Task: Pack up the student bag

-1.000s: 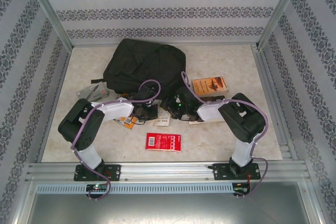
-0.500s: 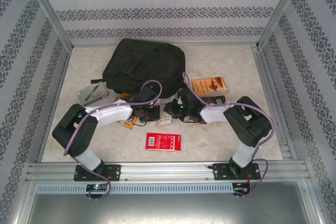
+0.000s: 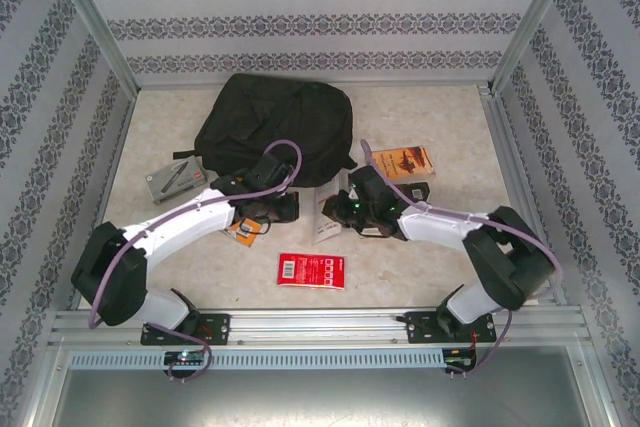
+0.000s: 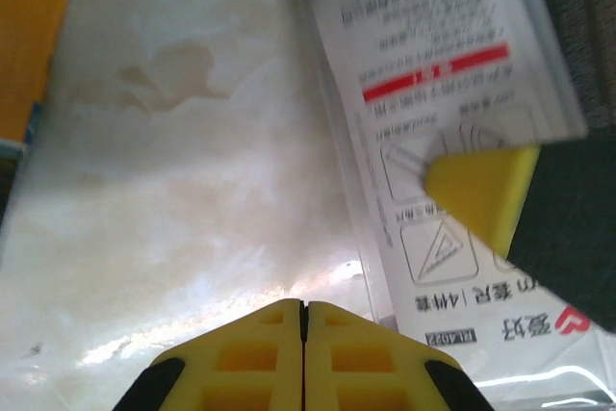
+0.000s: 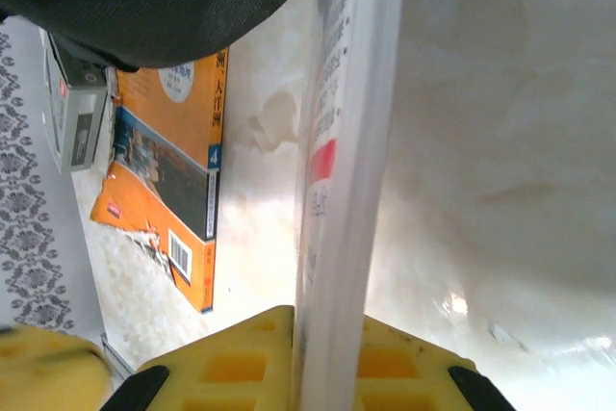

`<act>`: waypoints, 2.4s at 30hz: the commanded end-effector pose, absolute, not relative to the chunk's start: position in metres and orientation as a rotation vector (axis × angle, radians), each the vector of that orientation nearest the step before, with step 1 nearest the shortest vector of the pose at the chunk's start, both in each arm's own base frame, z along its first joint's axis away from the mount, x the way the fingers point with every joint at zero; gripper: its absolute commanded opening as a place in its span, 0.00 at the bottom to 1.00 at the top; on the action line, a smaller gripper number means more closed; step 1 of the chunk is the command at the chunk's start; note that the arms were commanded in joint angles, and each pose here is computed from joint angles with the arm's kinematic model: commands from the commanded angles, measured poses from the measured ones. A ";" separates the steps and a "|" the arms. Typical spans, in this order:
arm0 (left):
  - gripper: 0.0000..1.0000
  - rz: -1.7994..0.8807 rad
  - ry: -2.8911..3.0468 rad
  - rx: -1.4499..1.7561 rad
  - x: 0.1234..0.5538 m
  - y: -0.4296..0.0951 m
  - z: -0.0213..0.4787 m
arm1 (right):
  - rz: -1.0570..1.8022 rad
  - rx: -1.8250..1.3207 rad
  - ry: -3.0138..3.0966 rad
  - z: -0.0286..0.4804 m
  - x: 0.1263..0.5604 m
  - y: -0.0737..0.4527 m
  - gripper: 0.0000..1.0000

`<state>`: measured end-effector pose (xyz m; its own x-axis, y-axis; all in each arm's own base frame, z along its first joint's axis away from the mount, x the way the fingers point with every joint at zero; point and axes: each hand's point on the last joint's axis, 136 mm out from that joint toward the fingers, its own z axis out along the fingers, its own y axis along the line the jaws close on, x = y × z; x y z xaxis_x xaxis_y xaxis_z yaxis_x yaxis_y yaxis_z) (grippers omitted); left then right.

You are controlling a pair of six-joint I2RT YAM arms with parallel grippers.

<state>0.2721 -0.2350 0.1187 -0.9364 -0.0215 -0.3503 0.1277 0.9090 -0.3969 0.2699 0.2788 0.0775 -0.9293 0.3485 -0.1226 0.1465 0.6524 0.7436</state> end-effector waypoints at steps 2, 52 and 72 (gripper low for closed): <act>0.11 -0.497 2.650 0.197 0.280 -0.228 0.154 | 1.026 0.338 2.583 0.093 0.260 0.253 0.12; 0.36 -0.024 2.496 0.451 0.476 -0.321 0.154 | 0.804 0.625 2.399 0.120 0.260 0.103 0.13; 0.00 -0.273 2.491 0.344 0.471 -0.315 0.193 | 0.828 0.605 2.399 0.124 0.261 0.108 0.13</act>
